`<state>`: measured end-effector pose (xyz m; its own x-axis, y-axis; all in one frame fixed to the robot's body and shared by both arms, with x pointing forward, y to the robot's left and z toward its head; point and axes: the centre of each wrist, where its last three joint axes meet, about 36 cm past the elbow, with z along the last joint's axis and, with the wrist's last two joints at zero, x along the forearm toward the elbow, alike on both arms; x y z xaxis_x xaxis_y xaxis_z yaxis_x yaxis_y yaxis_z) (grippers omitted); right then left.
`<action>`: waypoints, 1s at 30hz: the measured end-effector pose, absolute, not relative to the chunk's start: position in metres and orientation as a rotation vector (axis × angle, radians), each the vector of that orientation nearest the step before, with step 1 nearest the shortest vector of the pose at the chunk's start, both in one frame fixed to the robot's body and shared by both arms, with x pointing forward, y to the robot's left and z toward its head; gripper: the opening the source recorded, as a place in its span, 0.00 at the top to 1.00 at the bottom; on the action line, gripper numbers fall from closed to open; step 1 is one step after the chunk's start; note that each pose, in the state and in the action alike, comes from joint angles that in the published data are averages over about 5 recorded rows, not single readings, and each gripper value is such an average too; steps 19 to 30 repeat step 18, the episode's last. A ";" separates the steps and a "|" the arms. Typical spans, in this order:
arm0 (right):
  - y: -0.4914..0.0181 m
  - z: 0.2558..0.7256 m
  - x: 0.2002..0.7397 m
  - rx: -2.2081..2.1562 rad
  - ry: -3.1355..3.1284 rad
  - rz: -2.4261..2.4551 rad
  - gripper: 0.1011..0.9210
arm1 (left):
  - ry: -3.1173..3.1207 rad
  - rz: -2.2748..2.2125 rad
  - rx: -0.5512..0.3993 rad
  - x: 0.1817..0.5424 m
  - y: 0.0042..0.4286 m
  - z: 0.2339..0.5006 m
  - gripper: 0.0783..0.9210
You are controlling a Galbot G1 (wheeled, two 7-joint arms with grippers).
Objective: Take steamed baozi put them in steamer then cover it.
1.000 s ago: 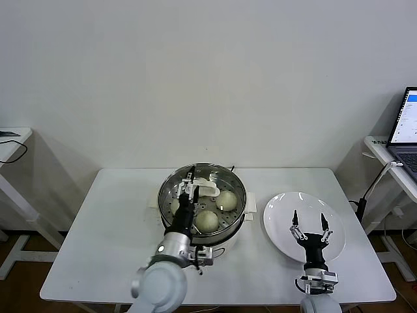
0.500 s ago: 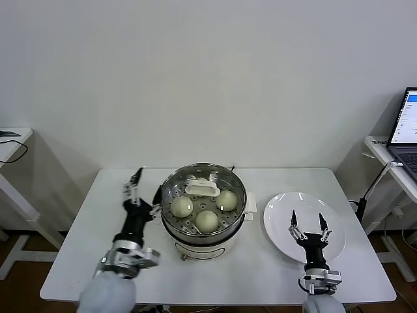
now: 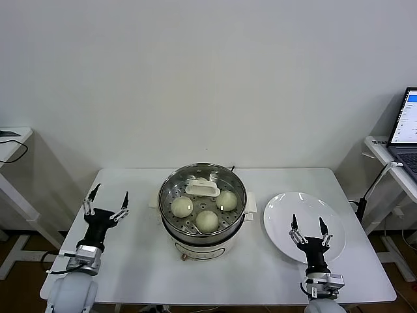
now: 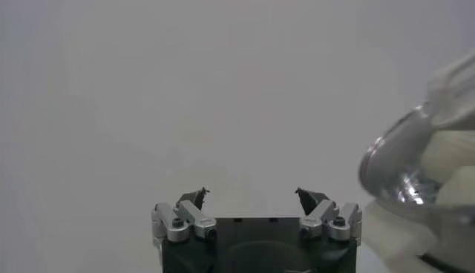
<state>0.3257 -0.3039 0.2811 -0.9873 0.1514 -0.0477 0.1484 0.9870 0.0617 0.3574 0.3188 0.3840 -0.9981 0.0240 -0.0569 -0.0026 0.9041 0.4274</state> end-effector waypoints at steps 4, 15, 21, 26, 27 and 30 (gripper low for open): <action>-0.302 0.282 0.324 0.233 3.086 0.097 0.12 | 3.037 0.596 0.014 0.353 0.330 0.372 0.12; -0.297 0.283 0.320 0.235 3.099 0.093 0.12 | 3.053 0.503 0.021 0.344 0.342 0.357 0.12; -0.297 0.283 0.319 0.235 3.101 0.088 0.12 | 3.055 0.496 0.021 0.343 0.343 0.356 0.12; -0.297 0.283 0.319 0.235 3.101 0.088 0.12 | 3.055 0.496 0.021 0.343 0.343 0.356 0.12; -0.297 0.283 0.319 0.235 3.101 0.088 0.12 | 3.055 0.496 0.021 0.343 0.343 0.356 0.12; -0.297 0.283 0.319 0.235 3.101 0.088 0.12 | 3.055 0.496 0.021 0.343 0.343 0.356 0.12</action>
